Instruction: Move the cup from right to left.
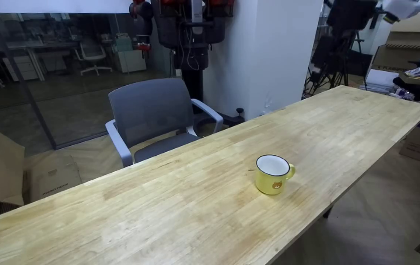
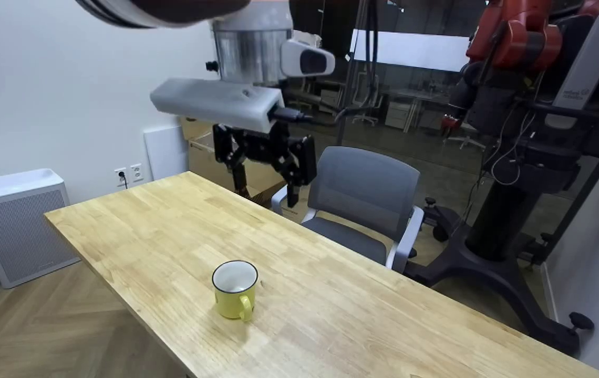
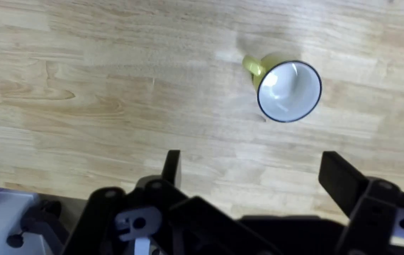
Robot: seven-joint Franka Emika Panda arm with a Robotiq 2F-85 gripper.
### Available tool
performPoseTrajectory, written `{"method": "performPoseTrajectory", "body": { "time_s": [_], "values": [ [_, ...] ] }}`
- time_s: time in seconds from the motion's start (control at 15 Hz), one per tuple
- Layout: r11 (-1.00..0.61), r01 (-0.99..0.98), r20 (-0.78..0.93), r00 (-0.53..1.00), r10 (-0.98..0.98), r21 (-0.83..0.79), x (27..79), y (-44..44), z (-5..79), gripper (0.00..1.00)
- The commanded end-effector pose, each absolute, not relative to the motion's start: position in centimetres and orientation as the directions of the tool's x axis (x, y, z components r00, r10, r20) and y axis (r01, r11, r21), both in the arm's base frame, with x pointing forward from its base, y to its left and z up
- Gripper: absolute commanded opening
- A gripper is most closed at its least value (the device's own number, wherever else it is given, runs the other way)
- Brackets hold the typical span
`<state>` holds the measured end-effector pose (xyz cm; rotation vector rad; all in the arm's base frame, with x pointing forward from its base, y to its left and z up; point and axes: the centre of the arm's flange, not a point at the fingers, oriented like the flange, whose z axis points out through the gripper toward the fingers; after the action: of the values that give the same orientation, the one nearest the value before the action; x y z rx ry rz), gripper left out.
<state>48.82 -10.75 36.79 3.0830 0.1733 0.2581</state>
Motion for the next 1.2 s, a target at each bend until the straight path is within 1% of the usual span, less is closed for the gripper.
{"method": "performPoseTrajectory", "body": {
  "time_s": [0.0,0.07,0.13,0.27,0.47,0.6,0.73,1.13],
  "values": [
    [-0.962,0.228,0.014,0.972,0.233,0.148,52.3,-9.8,32.9,1.00],
    [-0.950,0.268,-0.005,0.963,0.271,0.162,52.5,-9.6,32.1,1.00],
    [-0.966,0.226,0.040,0.972,0.233,0.124,50.5,-9.6,32.8,1.00],
    [-0.955,0.262,0.004,0.964,0.265,0.138,51.2,-9.3,31.3,1.00],
    [-0.952,0.268,0.016,0.962,0.273,0.146,51.5,-9.3,31.0,1.00],
    [-0.944,0.313,0.023,0.948,0.316,0.101,53.0,-9.1,29.5,1.00],
    [-0.918,0.386,0.018,0.921,0.389,0.095,54.3,-8.4,27.7,1.00],
    [-0.851,0.522,-0.081,0.852,0.517,0.061,57.3,-7.4,21.4,1.00]
  ]
}}
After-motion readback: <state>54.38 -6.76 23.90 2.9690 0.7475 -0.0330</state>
